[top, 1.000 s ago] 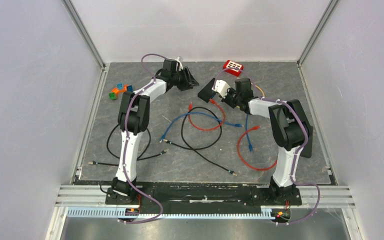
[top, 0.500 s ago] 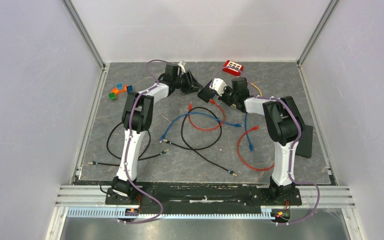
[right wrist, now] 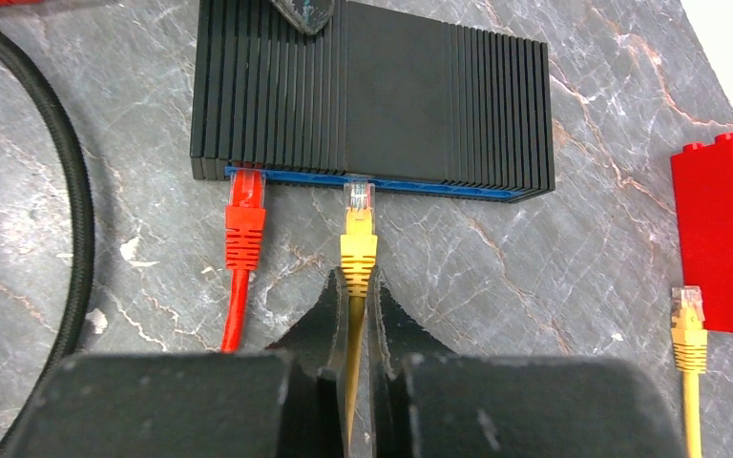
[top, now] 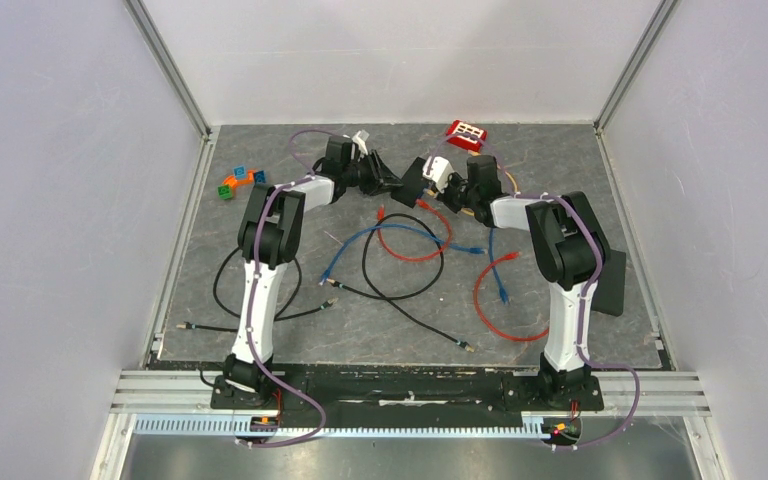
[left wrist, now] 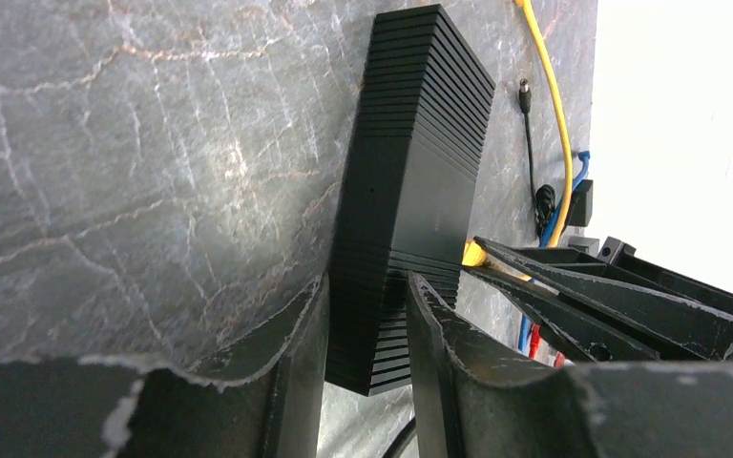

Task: Insert the plug into the switch port
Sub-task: Insert the connector into the switch port.

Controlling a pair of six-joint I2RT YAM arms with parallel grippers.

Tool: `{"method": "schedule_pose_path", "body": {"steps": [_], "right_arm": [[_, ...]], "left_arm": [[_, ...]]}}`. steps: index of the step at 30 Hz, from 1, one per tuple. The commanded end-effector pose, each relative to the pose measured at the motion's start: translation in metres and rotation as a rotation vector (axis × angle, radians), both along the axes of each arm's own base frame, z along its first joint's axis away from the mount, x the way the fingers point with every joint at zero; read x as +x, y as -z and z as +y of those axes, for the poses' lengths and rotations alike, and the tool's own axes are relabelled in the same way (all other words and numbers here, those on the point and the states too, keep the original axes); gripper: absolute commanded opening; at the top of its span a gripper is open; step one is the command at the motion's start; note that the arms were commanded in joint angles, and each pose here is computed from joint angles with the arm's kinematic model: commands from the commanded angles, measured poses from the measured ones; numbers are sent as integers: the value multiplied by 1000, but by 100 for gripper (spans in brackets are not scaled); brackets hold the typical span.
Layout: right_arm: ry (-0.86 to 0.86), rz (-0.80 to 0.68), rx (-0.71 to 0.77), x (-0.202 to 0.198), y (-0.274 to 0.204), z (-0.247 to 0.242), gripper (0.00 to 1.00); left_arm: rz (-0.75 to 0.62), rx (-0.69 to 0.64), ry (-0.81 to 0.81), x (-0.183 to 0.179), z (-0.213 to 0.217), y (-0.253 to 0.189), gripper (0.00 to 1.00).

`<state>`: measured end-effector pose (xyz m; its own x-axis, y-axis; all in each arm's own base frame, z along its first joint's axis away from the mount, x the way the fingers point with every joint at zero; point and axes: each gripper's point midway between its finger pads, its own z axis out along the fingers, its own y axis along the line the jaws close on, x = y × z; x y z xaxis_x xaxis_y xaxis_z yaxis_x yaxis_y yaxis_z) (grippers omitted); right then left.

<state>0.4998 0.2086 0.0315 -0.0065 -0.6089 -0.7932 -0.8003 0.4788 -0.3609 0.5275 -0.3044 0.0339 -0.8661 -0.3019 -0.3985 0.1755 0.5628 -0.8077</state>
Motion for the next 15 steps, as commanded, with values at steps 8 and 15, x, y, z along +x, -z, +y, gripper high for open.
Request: {"method": "schedule_pose_path", "body": {"steps": [8, 15], "right_arm": [[-100, 54, 170, -4, -24, 52, 0], [-106, 97, 165, -10, -21, 54, 0]], "left_arm": [[49, 33, 45, -28, -1, -2, 40], [31, 89, 32, -21, 8, 0, 40]]}}
